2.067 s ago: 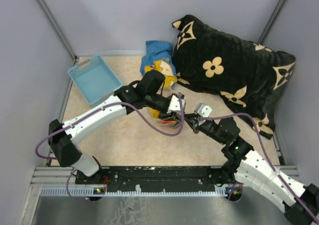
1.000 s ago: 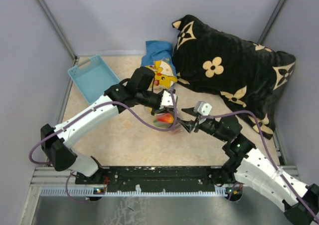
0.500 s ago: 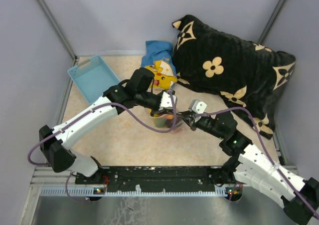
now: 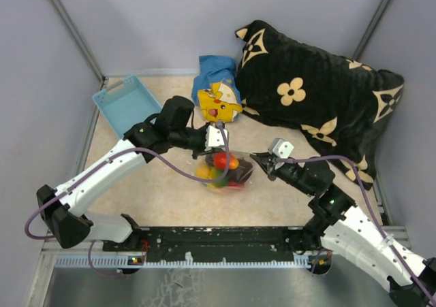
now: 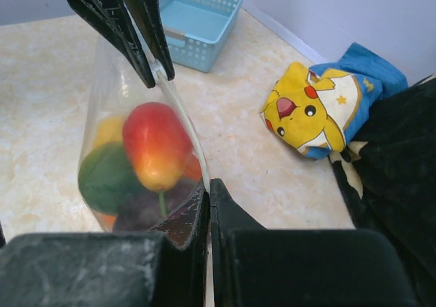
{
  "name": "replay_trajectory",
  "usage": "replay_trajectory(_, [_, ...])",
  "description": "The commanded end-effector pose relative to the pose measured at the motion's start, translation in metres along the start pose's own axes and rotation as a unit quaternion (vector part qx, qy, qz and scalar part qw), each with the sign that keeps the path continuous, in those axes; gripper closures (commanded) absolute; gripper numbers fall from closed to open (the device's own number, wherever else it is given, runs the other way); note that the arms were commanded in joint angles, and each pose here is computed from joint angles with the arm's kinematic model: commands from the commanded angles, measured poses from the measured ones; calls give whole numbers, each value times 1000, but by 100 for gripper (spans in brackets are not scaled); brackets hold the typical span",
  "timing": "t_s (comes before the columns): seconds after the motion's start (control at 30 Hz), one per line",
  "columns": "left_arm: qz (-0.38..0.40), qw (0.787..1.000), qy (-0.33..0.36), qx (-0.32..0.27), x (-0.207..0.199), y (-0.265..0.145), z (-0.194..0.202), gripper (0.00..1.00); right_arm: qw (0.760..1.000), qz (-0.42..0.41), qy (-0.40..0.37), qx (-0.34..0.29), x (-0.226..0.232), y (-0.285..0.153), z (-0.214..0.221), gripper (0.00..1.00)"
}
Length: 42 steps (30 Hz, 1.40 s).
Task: Place the food in the zip-top bag and seal the zipper
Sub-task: Zip the zipper food storage bag at the center of the board.
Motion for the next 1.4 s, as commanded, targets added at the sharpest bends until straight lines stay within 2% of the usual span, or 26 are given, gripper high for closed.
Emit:
replay_trajectory(0.0, [3, 1000, -2, -18, -2, -9, -9, 97, 999, -19, -5, -34, 2, 5, -34, 85])
replay_trajectory(0.03, [8, 1000, -4, -23, -3, -8, -10, 97, 999, -32, -4, -28, 5, 9, -34, 67])
replay_trajectory(0.07, [12, 1000, -4, -26, -3, -7, -11, 97, 998, -49, -9, -23, 9, 12, -36, 56])
replay_trajectory(0.1, [14, 999, -4, -29, -3, -7, -12, 97, 998, -65, -14, -17, 12, 15, -37, 50])
replay_trajectory(0.23, [23, 999, -3, -37, -6, -6, -14, 97, 995, -94, -29, -4, 14, 31, -42, 40])
replay_trajectory(0.4, [33, 998, -1, -48, -11, -5, -16, 98, 991, -128, -36, 24, 18, 54, -30, 39])
replay_trajectory(0.5, [31, 999, -2, -43, -13, -6, -13, 98, 991, -127, -32, 32, 16, 61, -26, 49])
replay_trajectory(0.67, [8, 1000, -10, -14, -16, -11, 1, 100, 994, -103, -25, 32, 11, 53, -29, 100])
replay_trajectory(1.0, [-61, 997, -37, 36, -17, -29, 27, 100, 998, 30, -24, 45, -20, 21, -28, 100])
replay_trajectory(1.37, [-140, 983, -88, 85, -21, -54, 65, 100, 985, 166, 3, 48, -55, 3, -27, 100])
Point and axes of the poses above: each gripper's point midway between its finger pads, its own y axis out along the fingers, its own x axis along the line the jaws close on, z = x × y, the point moved 3 cm from there along -y, back along the fingers, and after that the axes turned 7 degrees about y, right-handed, at the moved point
